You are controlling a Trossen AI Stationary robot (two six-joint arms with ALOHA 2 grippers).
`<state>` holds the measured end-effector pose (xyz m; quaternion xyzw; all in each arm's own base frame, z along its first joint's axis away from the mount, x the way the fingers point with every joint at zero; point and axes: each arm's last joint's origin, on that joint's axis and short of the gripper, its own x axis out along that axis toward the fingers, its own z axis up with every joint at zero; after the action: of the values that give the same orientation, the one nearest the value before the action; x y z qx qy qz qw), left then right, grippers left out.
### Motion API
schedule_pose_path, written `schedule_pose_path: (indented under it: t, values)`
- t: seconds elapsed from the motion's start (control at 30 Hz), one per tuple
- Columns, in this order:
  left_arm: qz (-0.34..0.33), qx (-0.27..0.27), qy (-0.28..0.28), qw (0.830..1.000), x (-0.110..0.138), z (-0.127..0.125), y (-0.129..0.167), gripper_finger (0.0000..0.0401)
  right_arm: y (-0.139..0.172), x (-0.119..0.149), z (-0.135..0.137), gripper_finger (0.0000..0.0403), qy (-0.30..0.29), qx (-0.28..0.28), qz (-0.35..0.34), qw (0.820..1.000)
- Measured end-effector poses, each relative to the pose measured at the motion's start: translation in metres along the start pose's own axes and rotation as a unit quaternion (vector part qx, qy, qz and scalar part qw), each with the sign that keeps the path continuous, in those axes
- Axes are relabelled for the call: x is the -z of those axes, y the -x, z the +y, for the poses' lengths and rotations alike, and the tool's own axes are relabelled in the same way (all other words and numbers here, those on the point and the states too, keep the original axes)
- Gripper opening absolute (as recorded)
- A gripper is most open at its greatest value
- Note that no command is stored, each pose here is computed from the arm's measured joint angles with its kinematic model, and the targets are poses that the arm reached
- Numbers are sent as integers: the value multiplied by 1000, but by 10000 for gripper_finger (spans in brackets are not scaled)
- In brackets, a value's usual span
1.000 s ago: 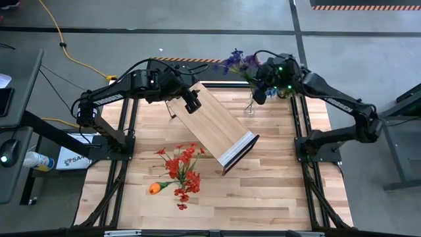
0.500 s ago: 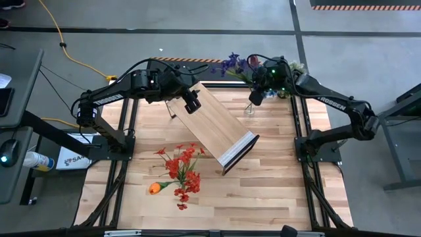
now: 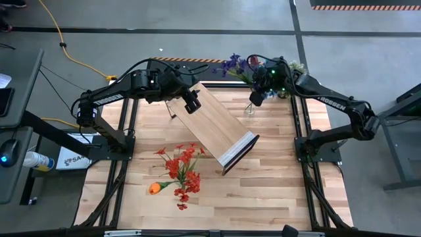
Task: Pick and place flowers into a vace then onto a shelf
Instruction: Put the violet flowers into the top transparent vase
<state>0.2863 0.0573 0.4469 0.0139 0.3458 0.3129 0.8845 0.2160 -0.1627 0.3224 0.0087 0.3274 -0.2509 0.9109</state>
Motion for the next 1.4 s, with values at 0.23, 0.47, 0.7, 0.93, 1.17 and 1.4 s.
schedule_pose_path:
  t: [0.23,0.47,0.7,0.93,1.17,1.4]
  values:
    - [0,0,0,1000,0,0,0,237,0,2,1,2,-16,-8,10,1000]
    - [0,0,0,1000,0,0,0,237,0,6,2,38,-24,-16,29,999]
    - [0,0,0,1000,0,0,0,237,1,9,3,68,-26,-19,44,999]
    - [0,0,0,1000,0,0,0,237,1,10,3,77,-34,-20,51,998]
    - [0,0,0,1000,0,0,0,237,1,12,4,93,-35,-36,58,997]
    - [0,0,0,1000,0,0,0,237,1,12,5,99,-45,-50,57,996]
